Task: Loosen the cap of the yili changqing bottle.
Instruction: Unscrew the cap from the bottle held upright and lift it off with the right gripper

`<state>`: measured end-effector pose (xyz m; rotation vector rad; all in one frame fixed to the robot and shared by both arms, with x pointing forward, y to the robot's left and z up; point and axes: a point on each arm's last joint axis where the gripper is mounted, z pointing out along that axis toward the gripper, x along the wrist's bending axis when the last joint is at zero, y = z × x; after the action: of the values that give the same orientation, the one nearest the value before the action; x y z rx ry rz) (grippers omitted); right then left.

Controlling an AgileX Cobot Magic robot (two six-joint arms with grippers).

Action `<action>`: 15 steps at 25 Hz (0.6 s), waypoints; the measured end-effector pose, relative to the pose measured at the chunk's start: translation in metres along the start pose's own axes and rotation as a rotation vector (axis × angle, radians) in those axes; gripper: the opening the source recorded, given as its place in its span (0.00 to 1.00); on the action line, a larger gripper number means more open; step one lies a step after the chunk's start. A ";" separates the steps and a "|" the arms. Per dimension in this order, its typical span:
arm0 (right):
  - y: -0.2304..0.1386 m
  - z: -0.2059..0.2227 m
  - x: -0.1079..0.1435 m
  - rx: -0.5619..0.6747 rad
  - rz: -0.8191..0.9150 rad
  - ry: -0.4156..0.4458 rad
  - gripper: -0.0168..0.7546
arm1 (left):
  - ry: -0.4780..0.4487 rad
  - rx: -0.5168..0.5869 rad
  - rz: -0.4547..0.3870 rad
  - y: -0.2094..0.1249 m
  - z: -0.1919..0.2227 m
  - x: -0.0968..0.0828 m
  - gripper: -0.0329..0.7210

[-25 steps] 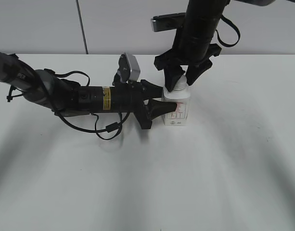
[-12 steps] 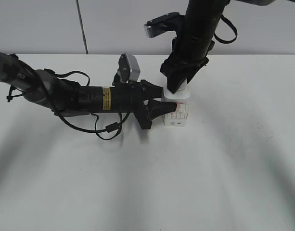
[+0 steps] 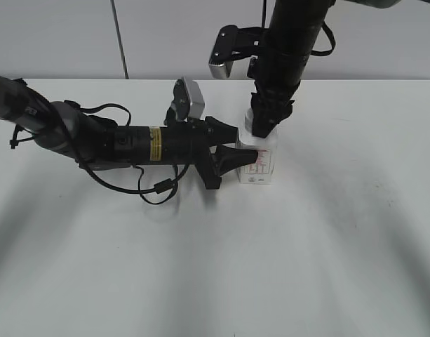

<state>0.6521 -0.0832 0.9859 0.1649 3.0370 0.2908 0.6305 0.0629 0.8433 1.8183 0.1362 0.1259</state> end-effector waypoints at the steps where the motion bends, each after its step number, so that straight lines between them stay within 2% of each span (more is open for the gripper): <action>1: 0.000 0.000 0.000 0.000 -0.029 0.000 0.53 | 0.000 0.000 0.000 0.000 0.000 0.000 0.53; 7: 0.002 -0.006 -0.002 -0.003 -0.120 -0.008 0.53 | -0.001 -0.001 0.001 0.000 0.000 0.000 0.53; 15: 0.011 -0.034 -0.010 -0.049 -0.126 -0.099 0.53 | 0.001 0.001 -0.005 0.000 0.000 0.000 0.52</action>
<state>0.6595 -0.0802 1.0219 -0.0145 2.9234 0.3365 0.6306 0.0633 0.8432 1.8187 0.1416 0.1227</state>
